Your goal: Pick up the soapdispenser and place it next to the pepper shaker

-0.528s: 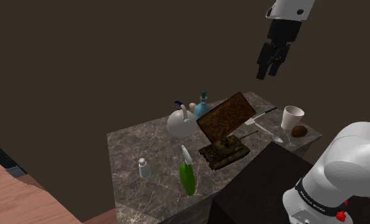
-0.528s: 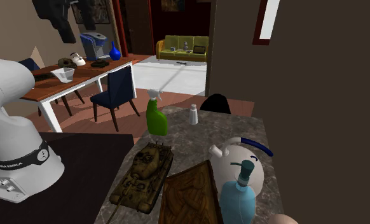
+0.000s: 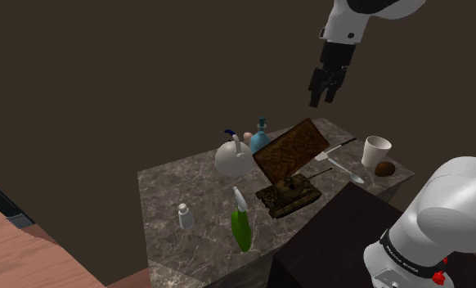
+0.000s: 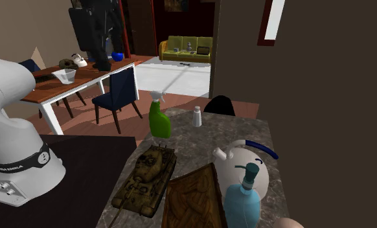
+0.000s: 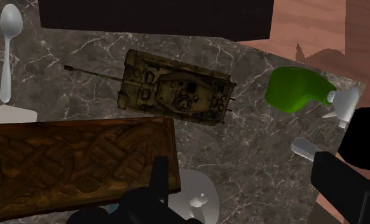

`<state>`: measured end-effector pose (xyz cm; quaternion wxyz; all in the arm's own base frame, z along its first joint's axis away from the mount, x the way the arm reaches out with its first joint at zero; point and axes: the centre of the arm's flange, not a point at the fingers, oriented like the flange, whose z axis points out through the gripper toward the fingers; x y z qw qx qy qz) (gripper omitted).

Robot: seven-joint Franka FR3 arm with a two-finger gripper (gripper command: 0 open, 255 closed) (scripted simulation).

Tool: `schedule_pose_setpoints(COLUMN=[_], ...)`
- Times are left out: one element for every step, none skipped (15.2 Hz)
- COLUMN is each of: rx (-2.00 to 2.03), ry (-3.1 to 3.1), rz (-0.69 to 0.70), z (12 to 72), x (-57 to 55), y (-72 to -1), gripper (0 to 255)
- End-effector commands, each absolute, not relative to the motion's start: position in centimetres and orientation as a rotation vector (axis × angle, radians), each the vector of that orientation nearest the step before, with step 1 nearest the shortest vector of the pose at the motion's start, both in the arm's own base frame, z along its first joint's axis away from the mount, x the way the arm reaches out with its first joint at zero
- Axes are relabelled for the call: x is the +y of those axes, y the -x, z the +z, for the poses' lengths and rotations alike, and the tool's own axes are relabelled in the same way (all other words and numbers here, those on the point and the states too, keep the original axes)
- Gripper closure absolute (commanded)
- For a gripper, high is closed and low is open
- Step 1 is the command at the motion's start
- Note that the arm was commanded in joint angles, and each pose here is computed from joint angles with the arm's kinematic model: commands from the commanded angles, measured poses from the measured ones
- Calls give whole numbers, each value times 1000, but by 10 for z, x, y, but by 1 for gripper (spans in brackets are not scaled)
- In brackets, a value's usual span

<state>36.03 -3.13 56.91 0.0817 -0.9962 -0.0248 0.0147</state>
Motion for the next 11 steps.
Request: schedule_pose_setpoints(rx=[-80,-83,-85,-88,-91,-93,-96,-99,-101,-104,-106], ry=[2979,2980,2981,2982,2984,2985,2986,2987,2988,2989,2990], rz=[44,46,47,49,50,52,53,55,56,58,59], z=[557,550,543,536,529,522,514,507,500,493,486], x=[-36,-39,-43,-46,-49,-52,-55,-59,-62,-65,-68], y=[-381,-392,-403,-414,-424,-435,-446,-457,-467,-478,-489], gripper=[0,0,0,0,0,0,0,0,0,0,0])
